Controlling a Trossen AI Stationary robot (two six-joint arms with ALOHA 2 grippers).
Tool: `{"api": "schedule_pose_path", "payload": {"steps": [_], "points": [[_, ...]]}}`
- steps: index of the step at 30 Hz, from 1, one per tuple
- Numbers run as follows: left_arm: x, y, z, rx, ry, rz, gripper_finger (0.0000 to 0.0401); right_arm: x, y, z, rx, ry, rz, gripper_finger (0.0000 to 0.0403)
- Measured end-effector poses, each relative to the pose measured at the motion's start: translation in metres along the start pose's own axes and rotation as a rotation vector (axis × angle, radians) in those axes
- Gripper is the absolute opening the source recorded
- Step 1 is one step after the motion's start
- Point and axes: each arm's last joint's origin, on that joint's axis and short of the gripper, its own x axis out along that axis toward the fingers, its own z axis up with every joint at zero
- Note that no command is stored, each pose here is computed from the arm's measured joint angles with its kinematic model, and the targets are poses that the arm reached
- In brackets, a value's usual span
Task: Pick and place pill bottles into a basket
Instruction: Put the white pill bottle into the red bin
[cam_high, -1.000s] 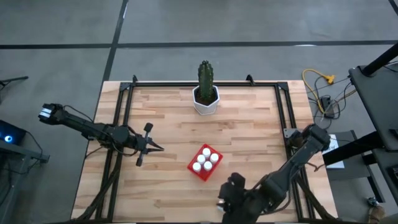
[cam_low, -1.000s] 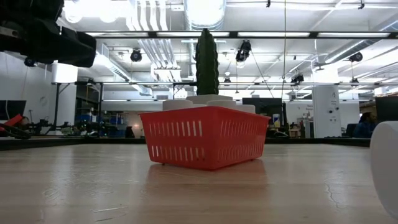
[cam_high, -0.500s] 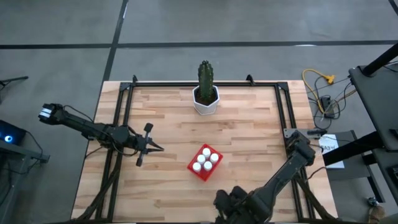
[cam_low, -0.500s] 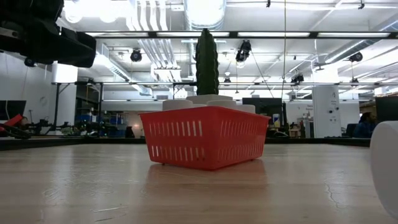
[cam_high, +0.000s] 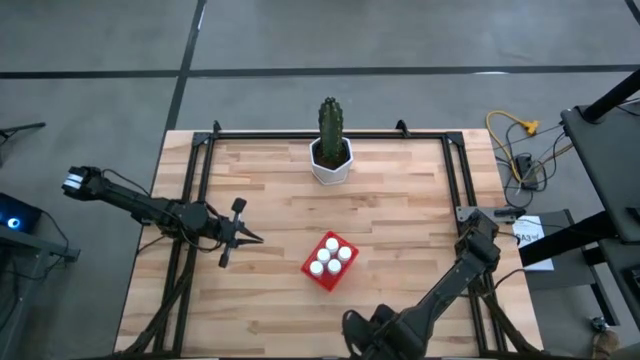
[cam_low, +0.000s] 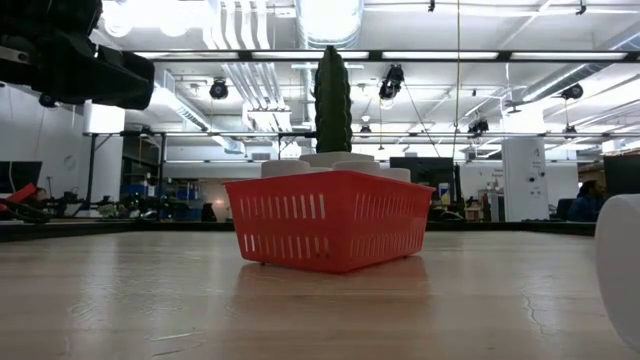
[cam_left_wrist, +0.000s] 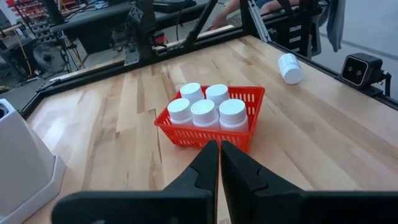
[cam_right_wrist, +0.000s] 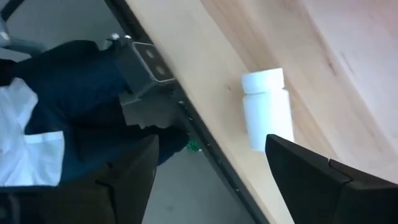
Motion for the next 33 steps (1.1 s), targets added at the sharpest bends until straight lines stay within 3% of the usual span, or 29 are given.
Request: {"api": "schedule_pose_path", "payload": {"steps": [15,33], "points": [[0.0,0.0,0.0,-0.001,0.002,-0.001,0.0,0.018,-0.018,-0.007,-0.029,0.082,-0.141,0.0265],[0.0,0.0,0.0,-0.007,0.002,-0.001,0.0,0.05,-0.031,-0.012,-0.07,0.112,-0.166,0.0267]]}}
